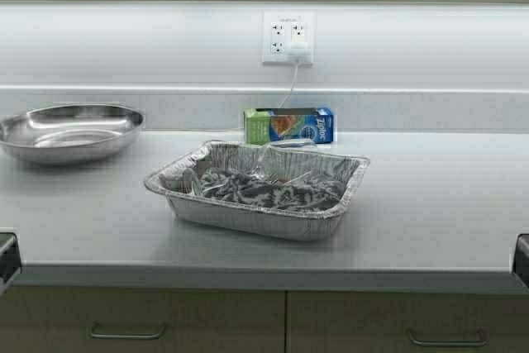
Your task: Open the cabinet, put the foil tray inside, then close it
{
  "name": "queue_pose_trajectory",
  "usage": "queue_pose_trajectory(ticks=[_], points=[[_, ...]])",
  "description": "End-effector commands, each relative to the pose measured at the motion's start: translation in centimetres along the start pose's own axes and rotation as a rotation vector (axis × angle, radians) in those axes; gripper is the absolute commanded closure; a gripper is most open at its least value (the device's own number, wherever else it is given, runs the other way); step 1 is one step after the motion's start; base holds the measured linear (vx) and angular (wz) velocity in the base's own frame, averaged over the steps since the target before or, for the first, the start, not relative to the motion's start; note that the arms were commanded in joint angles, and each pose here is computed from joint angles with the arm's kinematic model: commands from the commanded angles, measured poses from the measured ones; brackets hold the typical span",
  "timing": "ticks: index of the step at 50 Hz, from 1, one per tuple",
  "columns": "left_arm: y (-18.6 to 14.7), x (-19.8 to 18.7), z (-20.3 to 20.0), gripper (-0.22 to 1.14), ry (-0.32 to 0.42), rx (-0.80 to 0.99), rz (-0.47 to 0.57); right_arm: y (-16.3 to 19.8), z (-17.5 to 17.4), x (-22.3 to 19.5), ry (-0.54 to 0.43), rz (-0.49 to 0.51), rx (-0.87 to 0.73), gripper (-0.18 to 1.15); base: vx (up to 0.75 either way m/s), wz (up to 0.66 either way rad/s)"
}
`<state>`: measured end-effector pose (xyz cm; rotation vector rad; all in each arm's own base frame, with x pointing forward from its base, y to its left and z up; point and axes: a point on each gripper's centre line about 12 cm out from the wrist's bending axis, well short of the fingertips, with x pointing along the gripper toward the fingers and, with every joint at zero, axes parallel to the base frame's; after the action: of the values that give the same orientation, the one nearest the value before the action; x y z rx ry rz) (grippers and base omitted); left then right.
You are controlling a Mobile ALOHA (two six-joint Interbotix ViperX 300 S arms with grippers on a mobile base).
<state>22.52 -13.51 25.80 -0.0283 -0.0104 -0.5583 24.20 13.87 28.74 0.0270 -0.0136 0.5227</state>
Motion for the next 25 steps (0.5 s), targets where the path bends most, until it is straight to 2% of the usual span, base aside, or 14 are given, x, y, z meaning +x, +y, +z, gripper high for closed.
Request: queue_pose_trajectory(ticks=[1, 8, 11, 17, 25], points=[[-1.7, 5.1, 1.2, -0.10, -0.067, -0.044, -0.040, 0.4, 2.1, 3.5, -0.087, -0.004, 0.040, -0.06, 0.07, -0.02], [-4.1, 11.0, 0.6, -0.10, -0.105, -0.066, -0.020, 1.2, 3.0, 8.4, -0.131, -0.024, 0.062, -0.06, 0.05, -0.01], [-4.4, 13.1, 0.3, -0.10, -0.139, -0.082, 0.042, 1.4, 2.8, 10.4, -0.135, -0.049, 0.058, -0.06, 0.03, -0.02], [-3.1, 16.2, -0.5, -0.10, -0.214, -0.076, 0.237, 1.3, 2.6, 13.8, -0.151, -0.125, 0.044, -0.06, 0.01, -0.01], [-2.7, 19.5, -1.4, -0.10, -0.228, -0.063, 0.292, 0.6, 2.1, 17.2, -0.144, -0.210, 0.009, -0.05, 0.00, 0.00]])
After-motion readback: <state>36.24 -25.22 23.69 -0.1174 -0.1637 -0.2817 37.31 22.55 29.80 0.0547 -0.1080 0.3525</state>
